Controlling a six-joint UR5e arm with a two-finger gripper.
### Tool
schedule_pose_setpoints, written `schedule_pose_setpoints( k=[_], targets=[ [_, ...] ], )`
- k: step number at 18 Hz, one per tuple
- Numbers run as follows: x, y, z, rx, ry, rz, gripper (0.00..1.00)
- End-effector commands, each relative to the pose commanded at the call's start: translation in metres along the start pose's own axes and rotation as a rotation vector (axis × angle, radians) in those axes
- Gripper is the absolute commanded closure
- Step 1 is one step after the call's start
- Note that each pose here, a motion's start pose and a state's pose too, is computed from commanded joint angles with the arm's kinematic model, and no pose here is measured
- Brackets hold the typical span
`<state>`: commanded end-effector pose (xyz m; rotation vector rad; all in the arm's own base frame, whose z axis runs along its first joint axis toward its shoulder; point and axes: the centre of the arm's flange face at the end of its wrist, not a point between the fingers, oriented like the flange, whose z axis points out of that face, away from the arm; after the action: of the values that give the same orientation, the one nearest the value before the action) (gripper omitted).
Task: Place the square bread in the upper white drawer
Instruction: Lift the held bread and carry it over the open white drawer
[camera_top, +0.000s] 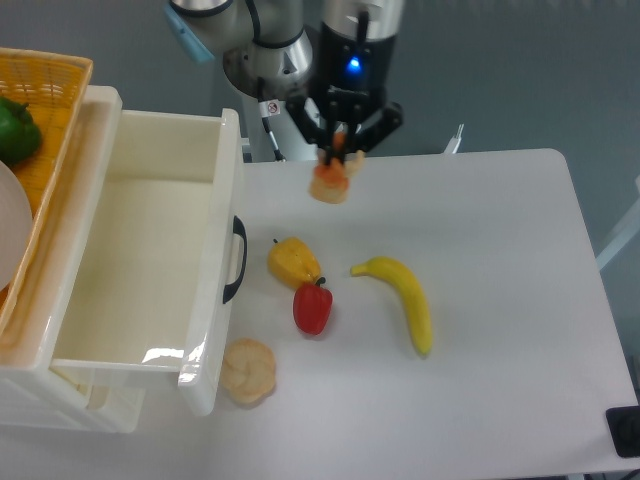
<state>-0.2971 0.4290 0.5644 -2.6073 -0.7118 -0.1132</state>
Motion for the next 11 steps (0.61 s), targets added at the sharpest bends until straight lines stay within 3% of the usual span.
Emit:
schedule_pose_setpoints(
  k=[5, 11],
  targets=[
    [0.036, -0.009, 0.022, 0.009, 0.026, -0.151, 1.0],
    [0.082, -0.01, 0.063, -0.067, 0.08, -0.08, 1.0]
  ],
)
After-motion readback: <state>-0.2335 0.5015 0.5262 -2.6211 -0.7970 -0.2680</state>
